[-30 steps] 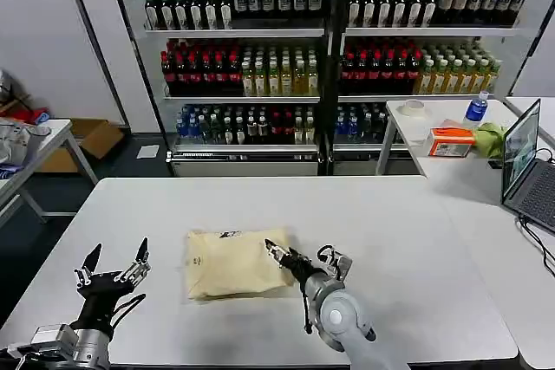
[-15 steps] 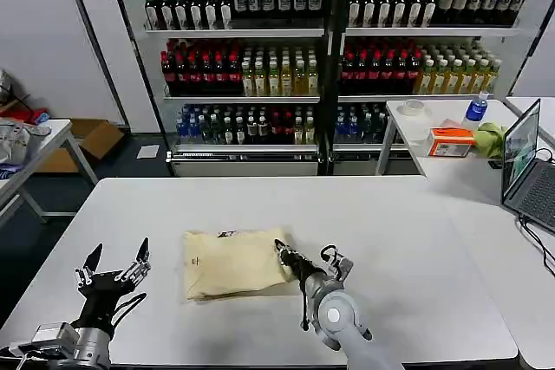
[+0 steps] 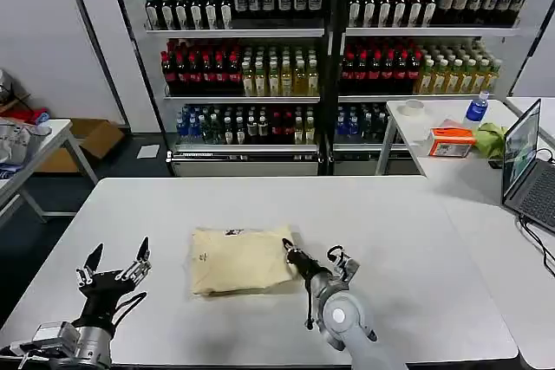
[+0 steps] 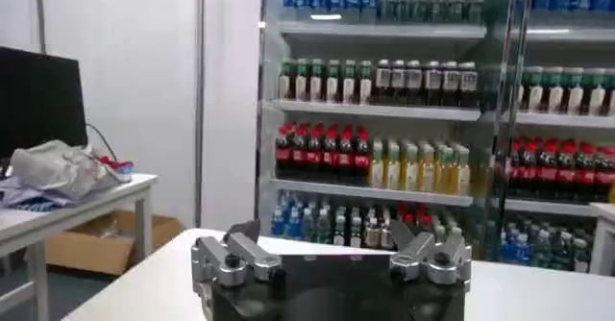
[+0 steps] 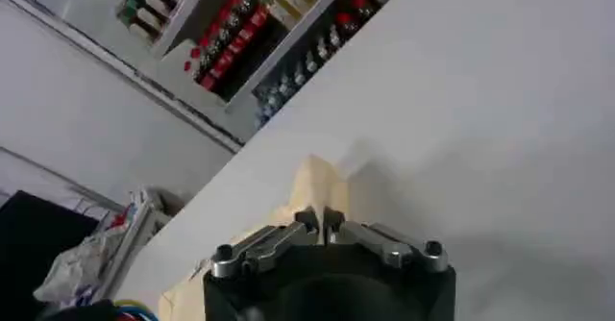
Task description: Fold and organize the clothes.
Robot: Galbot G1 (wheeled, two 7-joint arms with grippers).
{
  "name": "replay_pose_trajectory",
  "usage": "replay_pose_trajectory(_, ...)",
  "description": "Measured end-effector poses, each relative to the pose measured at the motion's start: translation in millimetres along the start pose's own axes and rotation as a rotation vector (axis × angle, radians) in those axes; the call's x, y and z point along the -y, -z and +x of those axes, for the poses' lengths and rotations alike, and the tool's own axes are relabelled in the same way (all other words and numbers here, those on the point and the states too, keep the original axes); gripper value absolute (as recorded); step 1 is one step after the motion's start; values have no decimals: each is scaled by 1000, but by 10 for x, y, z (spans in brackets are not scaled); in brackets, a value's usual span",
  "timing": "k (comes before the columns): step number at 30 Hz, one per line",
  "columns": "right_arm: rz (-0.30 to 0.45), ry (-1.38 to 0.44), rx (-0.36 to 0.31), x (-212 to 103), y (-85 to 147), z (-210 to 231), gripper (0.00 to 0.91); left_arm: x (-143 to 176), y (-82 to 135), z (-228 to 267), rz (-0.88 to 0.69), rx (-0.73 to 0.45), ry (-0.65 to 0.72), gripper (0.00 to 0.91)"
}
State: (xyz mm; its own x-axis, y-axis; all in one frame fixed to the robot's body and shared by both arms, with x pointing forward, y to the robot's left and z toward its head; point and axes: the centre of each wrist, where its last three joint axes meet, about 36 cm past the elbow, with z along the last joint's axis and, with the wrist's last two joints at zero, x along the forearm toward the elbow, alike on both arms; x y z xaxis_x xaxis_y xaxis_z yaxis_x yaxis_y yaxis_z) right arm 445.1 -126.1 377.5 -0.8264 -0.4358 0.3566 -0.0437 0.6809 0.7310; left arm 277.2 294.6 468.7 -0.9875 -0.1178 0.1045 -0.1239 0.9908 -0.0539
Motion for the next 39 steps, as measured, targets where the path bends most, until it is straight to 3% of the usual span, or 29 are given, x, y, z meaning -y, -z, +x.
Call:
replay_pose_trajectory(17,61,-58,57,431,397,464,0,62,-39,-62,10,-5,-19,907)
replay_pose_trajectory(18,67,-64,60,457,426,485,343,67,-40,-63,10,-6,-21,907)
replay_pose_trajectory(20,77,-73,68,488,485,521,907,78,-44,-64,12,-7,-24,907)
replay_pose_trajectory(28,184,-85,107,521,553,619,907,86,-40,-51,11,-8,-27,907)
replay_pose_trajectory(39,565,-151,295,490,541,844,907,111,-24,-1,14,-7,-27,907)
